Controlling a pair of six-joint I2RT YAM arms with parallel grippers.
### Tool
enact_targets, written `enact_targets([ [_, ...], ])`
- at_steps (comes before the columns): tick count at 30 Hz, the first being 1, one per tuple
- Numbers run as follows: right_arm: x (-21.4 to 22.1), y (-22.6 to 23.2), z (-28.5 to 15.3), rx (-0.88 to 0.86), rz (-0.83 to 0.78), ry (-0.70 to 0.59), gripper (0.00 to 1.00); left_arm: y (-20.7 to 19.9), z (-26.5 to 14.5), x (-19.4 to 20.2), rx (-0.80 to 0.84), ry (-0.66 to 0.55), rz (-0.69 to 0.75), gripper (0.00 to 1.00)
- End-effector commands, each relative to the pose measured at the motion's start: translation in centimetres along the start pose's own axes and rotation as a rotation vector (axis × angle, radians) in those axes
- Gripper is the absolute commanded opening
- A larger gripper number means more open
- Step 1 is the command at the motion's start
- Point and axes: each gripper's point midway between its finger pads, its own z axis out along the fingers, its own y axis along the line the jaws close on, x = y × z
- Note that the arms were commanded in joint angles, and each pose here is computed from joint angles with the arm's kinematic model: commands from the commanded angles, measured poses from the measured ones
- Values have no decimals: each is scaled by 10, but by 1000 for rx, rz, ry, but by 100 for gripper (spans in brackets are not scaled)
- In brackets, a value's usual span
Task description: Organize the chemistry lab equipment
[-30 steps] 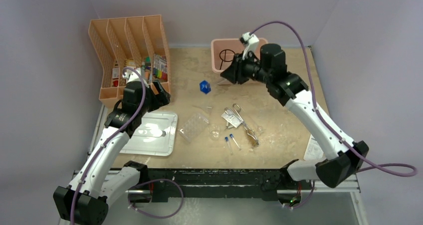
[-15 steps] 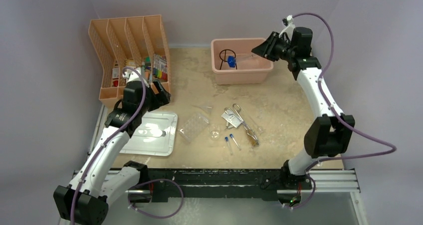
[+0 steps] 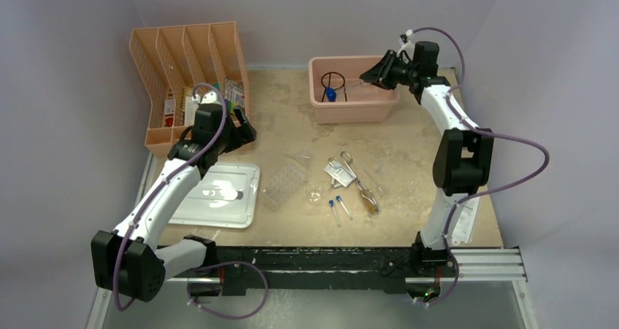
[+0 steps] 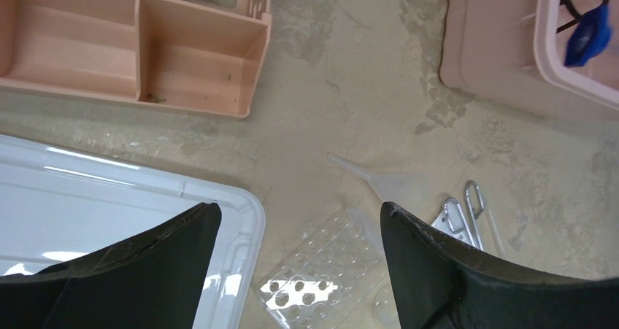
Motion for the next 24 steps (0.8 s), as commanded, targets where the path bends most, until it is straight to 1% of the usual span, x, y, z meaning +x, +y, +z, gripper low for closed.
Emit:
enact_targets([
  [1, -10, 8, 13, -92, 14, -7, 25, -31, -16, -36, 85, -78, -50, 81],
  [5, -8, -1, 25, -92, 53, 7, 25, -34, -23, -41, 93, -88, -67, 81],
  [9, -9, -11, 35, -64, 77, -4, 26, -35, -21, -43, 90, -90, -74, 81],
  [15, -7, -22, 58, -7, 32, -6, 29, -42, -8, -49, 98, -92, -72, 81],
  [18, -3, -23, 66, 22, 12, 3, 33, -45, -3, -54, 109, -112, -70, 81],
  [24, 5, -37, 67, 67, 22, -10, 35, -44, 7, -56, 101, -130, -35, 81],
])
